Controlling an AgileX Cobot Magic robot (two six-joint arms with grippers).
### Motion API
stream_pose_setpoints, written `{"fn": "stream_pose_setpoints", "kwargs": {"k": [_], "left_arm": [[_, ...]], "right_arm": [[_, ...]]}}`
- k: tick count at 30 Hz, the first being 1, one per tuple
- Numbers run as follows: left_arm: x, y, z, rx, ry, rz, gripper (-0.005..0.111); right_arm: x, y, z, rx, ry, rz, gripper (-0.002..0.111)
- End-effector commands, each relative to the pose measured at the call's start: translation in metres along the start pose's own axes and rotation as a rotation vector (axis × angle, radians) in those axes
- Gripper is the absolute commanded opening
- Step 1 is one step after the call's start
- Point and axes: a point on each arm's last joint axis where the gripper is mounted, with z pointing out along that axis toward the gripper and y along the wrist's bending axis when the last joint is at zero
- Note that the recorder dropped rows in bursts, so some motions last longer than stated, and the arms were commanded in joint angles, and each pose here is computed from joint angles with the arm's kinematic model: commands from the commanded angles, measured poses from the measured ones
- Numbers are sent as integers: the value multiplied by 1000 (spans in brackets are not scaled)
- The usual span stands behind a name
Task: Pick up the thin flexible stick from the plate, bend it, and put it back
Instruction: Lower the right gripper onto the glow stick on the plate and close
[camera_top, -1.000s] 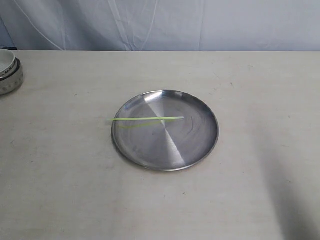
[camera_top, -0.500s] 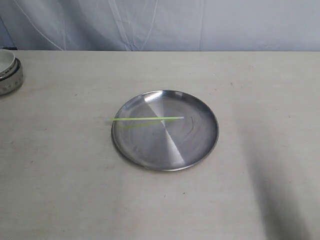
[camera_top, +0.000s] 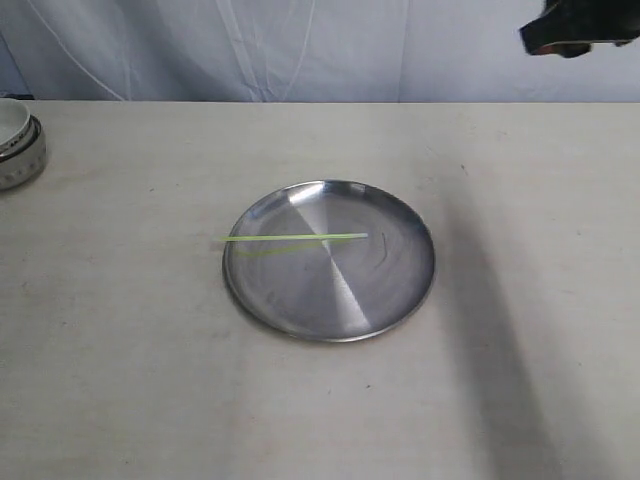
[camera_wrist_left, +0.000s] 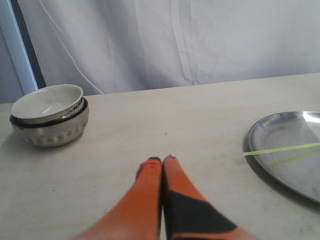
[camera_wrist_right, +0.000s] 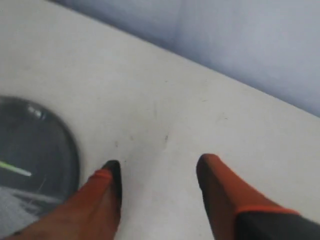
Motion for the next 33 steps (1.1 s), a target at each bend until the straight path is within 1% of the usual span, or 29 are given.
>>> {"fn": "stream_pose_setpoints", "kwargs": {"k": [1, 4, 6, 8, 11, 15, 18, 21, 25, 28, 33], "left_arm": [[0, 0, 0, 5, -15, -5, 0], [0, 0, 0, 5, -15, -5, 0], [0, 0, 0, 5, -15, -5, 0], [0, 0, 0, 5, -15, -5, 0], [0, 0, 0, 5, -15, -5, 0], [0, 0, 0, 5, -15, -5, 0], [0, 0, 0, 5, -15, -5, 0], [0, 0, 0, 5, -15, -5, 0], [0, 0, 0, 5, -15, -5, 0], [0, 0, 0, 5, -15, -5, 0], [0, 0, 0, 5, -15, -5, 0]], "right_arm": [[-25, 29, 73, -216, 150, -278, 52], [-33, 59, 116, -263, 208, -434, 52], [-34, 80, 142, -267, 253, -538, 52], [-30, 96, 162, -271, 299, -609, 52], [-20, 121, 188, -310, 343, -662, 52], [-7, 147, 205, -357, 381, -702, 52], [-3, 160, 210, -378, 393, -720, 52], [1, 166, 213, -390, 401, -728, 52], [13, 177, 223, -422, 447, -742, 52], [19, 182, 229, -434, 463, -749, 52], [20, 184, 229, -440, 472, -751, 52]]}}
